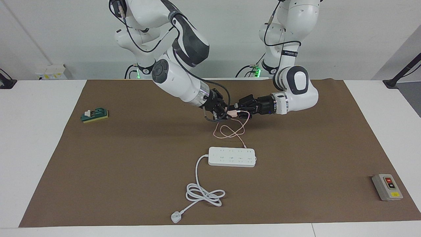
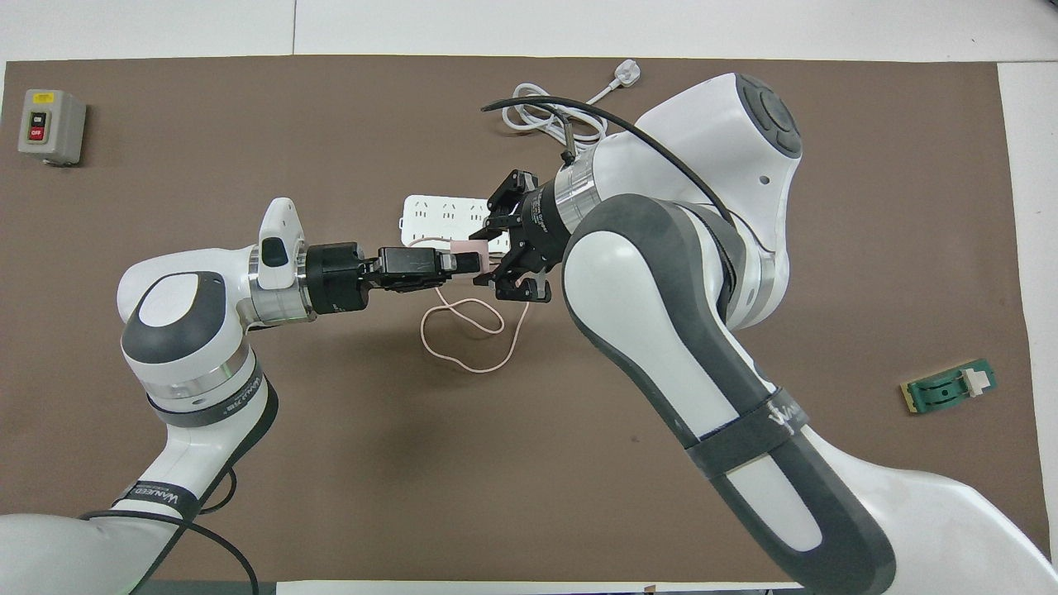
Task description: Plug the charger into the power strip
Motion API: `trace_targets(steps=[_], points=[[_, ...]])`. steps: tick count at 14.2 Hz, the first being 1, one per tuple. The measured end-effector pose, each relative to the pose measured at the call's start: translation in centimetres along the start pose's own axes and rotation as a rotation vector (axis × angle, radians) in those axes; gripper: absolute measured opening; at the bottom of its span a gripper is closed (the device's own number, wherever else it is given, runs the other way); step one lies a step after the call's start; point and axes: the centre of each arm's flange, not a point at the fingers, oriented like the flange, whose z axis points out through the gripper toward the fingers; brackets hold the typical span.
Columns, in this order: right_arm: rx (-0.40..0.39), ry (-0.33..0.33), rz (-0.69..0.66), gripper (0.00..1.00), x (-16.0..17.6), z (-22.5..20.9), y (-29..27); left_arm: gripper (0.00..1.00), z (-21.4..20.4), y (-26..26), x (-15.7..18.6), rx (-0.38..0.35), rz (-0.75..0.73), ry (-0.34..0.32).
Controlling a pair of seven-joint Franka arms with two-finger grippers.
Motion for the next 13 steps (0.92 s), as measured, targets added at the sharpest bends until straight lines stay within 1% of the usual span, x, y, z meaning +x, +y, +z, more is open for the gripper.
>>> trace_targets(steps=[4,6,7,11,13], points=[[0.000,0.000,0.000,0.48,0.0,0.0,0.0,0.32,0.0,0.0,0.0,0.000,-0.001,0.000],[-0.003,0.005,0.001,0.52,0.2,0.2,0.0,0.32,0.0,0.1,0.0,-0.001,0.003,0.000],[-0.006,0.009,0.001,0.59,0.3,0.4,0.0,0.32,0.0,0.3,0.1,-0.002,0.007,0.000],[-0.008,0.055,-0.016,0.98,0.7,0.5,0.0,0.32,0.0,0.6,0.4,-0.004,0.014,0.003],[-0.011,0.088,-0.024,1.00,1.2,0.1,0.0,0.32,-0.9,1.0,1.0,-0.005,0.025,0.022]])
